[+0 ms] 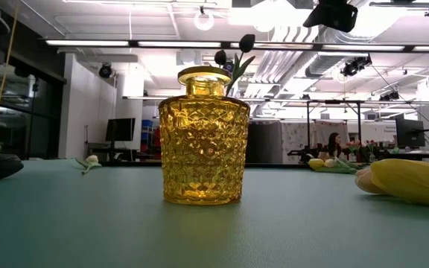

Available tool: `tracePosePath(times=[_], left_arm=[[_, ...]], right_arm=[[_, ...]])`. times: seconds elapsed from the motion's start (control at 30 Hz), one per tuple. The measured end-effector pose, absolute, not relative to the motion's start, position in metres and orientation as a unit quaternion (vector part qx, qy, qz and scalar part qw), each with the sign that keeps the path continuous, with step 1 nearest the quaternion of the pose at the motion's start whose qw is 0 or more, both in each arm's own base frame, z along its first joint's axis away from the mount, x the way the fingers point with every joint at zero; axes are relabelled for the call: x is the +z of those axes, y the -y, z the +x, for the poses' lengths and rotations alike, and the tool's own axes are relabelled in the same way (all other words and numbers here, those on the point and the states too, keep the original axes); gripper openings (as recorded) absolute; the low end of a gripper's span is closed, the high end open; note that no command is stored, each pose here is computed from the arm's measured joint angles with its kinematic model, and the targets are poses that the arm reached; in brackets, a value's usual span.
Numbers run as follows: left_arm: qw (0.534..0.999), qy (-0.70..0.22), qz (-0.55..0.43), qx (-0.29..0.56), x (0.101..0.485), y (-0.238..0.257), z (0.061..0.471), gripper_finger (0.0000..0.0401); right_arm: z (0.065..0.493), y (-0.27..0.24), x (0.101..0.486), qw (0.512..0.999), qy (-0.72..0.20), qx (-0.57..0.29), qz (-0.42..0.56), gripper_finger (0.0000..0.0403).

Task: Sort flowers into vase by color
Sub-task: Put the black tulip into the blue vase

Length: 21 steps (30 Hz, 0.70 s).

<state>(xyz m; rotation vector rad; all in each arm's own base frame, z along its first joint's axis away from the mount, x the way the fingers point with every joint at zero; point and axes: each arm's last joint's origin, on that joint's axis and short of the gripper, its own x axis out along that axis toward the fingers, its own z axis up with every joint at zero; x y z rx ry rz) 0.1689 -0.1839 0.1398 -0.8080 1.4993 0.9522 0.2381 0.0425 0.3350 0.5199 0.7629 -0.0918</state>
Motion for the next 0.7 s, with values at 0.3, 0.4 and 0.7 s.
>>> tracePosePath(times=[0.3, 0.4, 0.7], left_arm=[[0.575, -0.648, -0.334, 0.372, 0.137, 0.179, 0.175, 0.0066], [0.605, -0.642, -0.317, 0.348, 0.141, 0.177, 0.180, 0.0014], [0.781, -0.441, -0.285, 0.339, 0.219, 0.140, 0.203, 0.0002]], right_arm=[[0.238, -0.043, 0.335, 0.894, -0.370, -0.038, 0.249, 0.0261], [0.238, -0.043, 0.335, 0.893, -0.372, -0.032, 0.251, 0.0261], [0.232, -0.046, 0.354, 0.900, -0.322, 0.049, 0.288, 0.0261]])
